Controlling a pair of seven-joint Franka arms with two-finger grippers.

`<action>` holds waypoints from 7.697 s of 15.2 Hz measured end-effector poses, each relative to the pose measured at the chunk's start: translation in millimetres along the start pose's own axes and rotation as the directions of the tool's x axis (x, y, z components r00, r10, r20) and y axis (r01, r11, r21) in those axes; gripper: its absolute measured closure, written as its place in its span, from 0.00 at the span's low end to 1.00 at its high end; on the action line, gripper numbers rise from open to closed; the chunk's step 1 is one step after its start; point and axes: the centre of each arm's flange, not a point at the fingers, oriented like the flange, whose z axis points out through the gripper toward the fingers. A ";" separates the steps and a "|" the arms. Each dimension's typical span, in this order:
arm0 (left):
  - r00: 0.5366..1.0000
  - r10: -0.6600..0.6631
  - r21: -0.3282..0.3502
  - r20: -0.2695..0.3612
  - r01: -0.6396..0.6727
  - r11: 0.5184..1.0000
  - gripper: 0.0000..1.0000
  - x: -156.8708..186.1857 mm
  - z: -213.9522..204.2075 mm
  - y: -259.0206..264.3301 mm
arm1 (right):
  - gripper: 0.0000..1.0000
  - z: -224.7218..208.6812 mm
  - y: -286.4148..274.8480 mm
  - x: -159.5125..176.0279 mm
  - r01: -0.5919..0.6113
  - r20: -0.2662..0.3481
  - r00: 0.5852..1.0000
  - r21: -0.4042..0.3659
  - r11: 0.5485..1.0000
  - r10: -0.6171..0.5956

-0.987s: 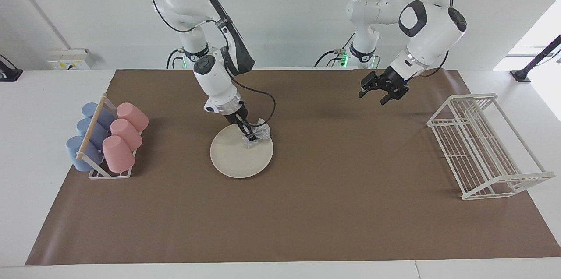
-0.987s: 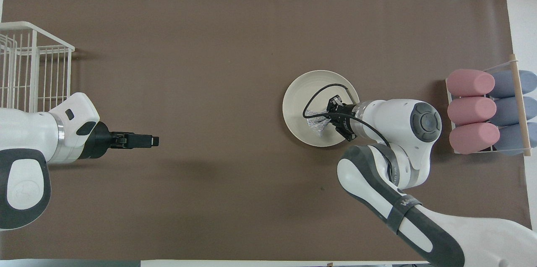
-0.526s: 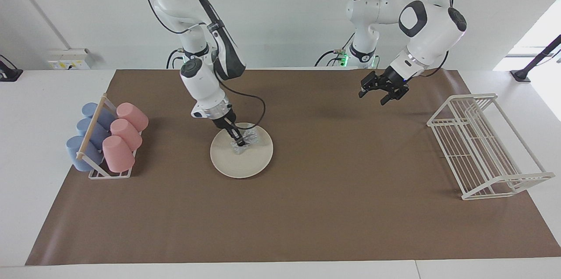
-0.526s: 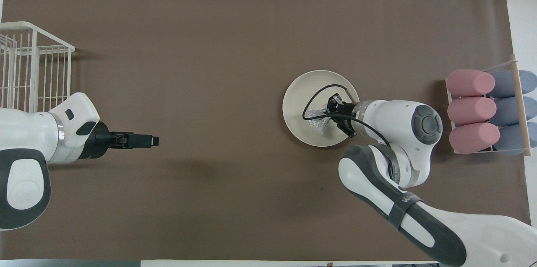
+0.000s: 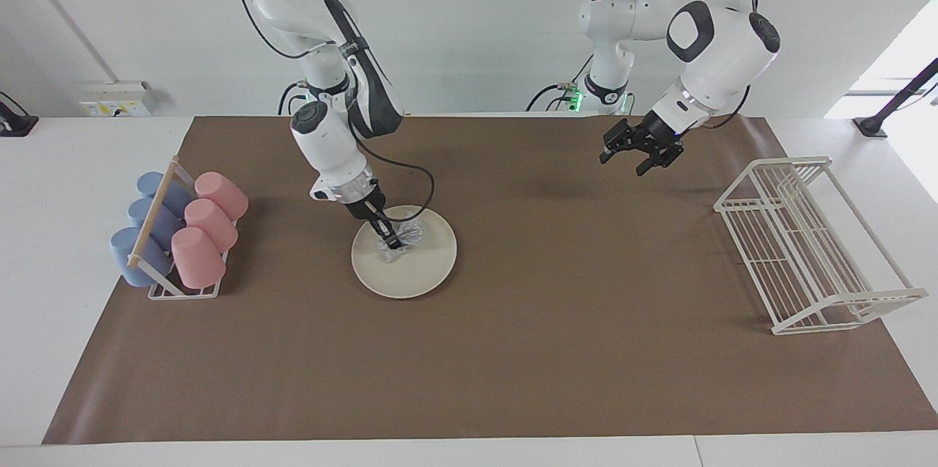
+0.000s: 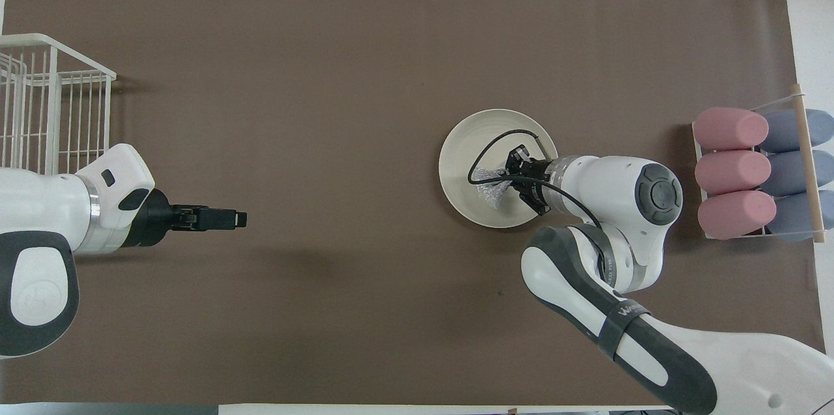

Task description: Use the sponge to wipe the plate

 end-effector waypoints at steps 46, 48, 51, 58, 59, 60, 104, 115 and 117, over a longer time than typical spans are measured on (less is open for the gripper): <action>0.844 -0.431 -0.687 0.319 0.520 0.508 0.36 -5.7 -3.9 163.6 | 0.91 -246.8 -120.8 -240.9 -0.374 -0.138 0.922 -0.070 0.925 0.362; 0.823 -0.453 -0.674 0.343 0.551 0.491 0.61 -5.5 -3.8 163.5 | 0.91 -246.7 -120.8 -240.9 -0.374 -0.138 0.922 -0.070 0.925 0.362; 0.810 -0.464 -0.666 0.358 0.570 0.482 0.92 -5.2 -2.7 163.5 | 0.91 -247.0 -120.9 -241.0 -0.373 -0.138 0.922 -0.070 0.925 0.362; 0.801 -0.471 -0.659 0.369 0.583 0.475 0.94 -5.1 -2.6 164.4 | 0.35 -252.8 -120.7 -227.8 -0.227 -0.143 0.966 -0.083 0.970 0.214; 0.801 -0.471 -0.660 0.369 0.583 0.475 0.94 -5.1 -2.8 164.4 | 0.25 -253.9 -120.8 -219.9 -0.158 -0.142 0.979 -0.094 0.983 0.144; 0.801 -0.471 -0.660 0.369 0.583 0.475 0.94 -5.0 -2.8 164.5 | 0.15 -254.9 -120.9 -209.4 -0.078 -0.141 0.988 -0.110 0.991 0.062; 0.981 -0.194 0.996 -0.024 0.041 0.085 0.94 77.9 -19.6 57.1 | 0.00 -368.0 -42.8 122.7 0.845 0.141 0.506 -0.277 0.457 -0.851; 0.936 -0.187 0.935 0.297 -0.325 -0.144 0.94 131.3 55.7 -64.4 | 0.00 -367.1 -41.8 123.7 0.844 0.145 0.509 -0.278 0.458 -0.849; 0.939 -0.179 0.940 0.294 -0.318 -0.126 0.94 135.3 55.7 -80.4 | 0.00 -365.8 -40.4 125.0 0.843 0.152 0.512 -0.278 0.461 -0.845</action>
